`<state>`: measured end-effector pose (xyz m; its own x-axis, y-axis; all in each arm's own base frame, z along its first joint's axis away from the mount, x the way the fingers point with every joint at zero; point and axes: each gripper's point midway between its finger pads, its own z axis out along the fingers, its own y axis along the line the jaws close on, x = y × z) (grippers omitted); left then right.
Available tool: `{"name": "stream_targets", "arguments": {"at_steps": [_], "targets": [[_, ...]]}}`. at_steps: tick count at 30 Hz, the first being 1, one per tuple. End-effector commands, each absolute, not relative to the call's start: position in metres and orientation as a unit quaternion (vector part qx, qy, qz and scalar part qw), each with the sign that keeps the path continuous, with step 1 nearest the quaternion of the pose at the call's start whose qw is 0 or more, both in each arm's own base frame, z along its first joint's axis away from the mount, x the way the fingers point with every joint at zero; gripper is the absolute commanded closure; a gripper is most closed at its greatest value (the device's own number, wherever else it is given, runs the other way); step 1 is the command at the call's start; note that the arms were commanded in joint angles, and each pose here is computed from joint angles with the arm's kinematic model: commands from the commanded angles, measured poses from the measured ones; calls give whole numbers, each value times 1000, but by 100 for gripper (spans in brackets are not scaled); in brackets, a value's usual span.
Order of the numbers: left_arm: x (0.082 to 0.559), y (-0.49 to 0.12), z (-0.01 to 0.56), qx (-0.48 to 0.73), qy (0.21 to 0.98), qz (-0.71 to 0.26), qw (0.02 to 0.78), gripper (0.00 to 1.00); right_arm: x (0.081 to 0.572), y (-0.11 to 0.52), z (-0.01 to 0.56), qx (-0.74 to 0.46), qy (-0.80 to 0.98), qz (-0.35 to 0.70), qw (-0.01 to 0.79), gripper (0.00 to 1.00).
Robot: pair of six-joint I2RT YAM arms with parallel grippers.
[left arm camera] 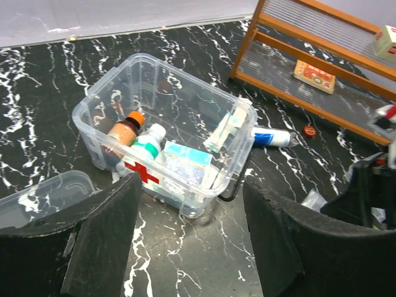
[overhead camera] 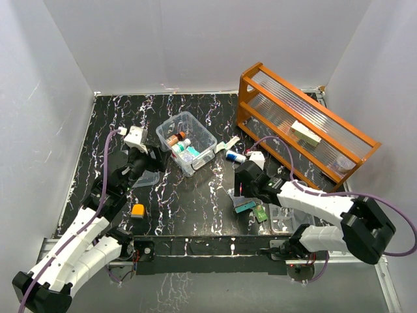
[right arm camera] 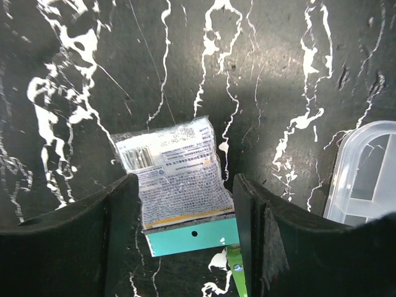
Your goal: Organize the medicine kit
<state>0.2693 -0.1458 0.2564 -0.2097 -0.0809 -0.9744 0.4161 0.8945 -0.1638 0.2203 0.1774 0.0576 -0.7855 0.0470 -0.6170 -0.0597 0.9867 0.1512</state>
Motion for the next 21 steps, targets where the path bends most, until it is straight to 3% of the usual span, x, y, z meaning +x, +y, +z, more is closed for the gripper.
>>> {"name": "stream_targets", "arguments": {"at_steps": [1,5,12,21], "targets": [[262,-159,279,118,729,-249,626,34,226,190,56,-29,944,87,316,40],[259,-158,284,118,728,-248,628,34,222,185,42,-28,954,65,292,38],[259,-155,284,115,728,-245,629,31,215,205,34,-43,952,127,276,36],[261,-161,277,129,742,-245,611,30,195,238,51,-66,941,232,238,46]]}}
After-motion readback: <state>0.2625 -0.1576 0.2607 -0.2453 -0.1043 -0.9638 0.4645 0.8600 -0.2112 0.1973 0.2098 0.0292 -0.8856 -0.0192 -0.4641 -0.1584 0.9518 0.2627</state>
